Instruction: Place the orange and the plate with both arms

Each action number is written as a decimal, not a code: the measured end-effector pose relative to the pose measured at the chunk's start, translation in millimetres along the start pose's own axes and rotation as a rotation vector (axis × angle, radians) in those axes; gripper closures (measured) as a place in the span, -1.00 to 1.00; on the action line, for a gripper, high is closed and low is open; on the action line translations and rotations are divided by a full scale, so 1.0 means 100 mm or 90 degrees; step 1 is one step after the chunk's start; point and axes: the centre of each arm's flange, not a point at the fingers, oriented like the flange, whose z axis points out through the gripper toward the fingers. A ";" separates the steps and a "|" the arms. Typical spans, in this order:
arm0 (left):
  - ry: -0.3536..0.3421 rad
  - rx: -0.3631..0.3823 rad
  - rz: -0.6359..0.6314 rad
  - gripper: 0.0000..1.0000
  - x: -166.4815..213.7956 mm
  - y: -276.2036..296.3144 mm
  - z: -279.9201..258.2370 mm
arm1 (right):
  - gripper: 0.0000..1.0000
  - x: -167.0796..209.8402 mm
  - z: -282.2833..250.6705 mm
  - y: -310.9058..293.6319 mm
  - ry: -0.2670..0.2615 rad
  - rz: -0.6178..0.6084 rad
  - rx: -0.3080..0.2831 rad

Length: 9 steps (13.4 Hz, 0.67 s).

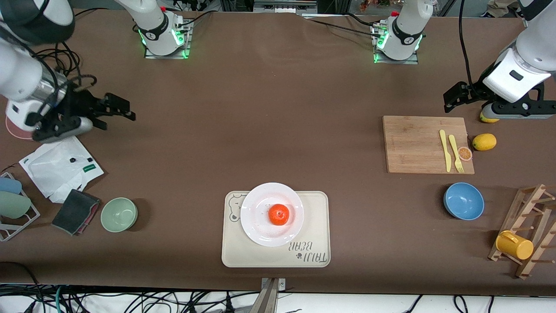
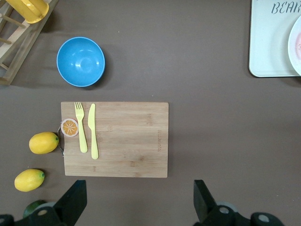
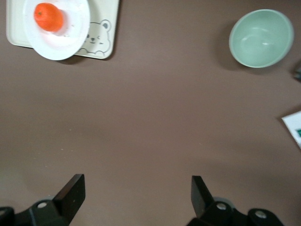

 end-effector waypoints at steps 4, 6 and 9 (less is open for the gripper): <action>0.000 0.000 0.000 -1.00 0.00 0.00 0.00 | -1.00 -0.22 -0.41 -0.13 -0.002 0.012 -0.084; 0.000 0.000 0.000 -1.00 0.00 0.00 0.00 | -1.00 -0.25 -0.51 -0.23 -0.007 0.014 -0.102; 0.000 0.000 0.000 -1.00 0.00 0.00 0.00 | -1.00 -0.26 -0.56 -0.27 -0.011 0.014 -0.116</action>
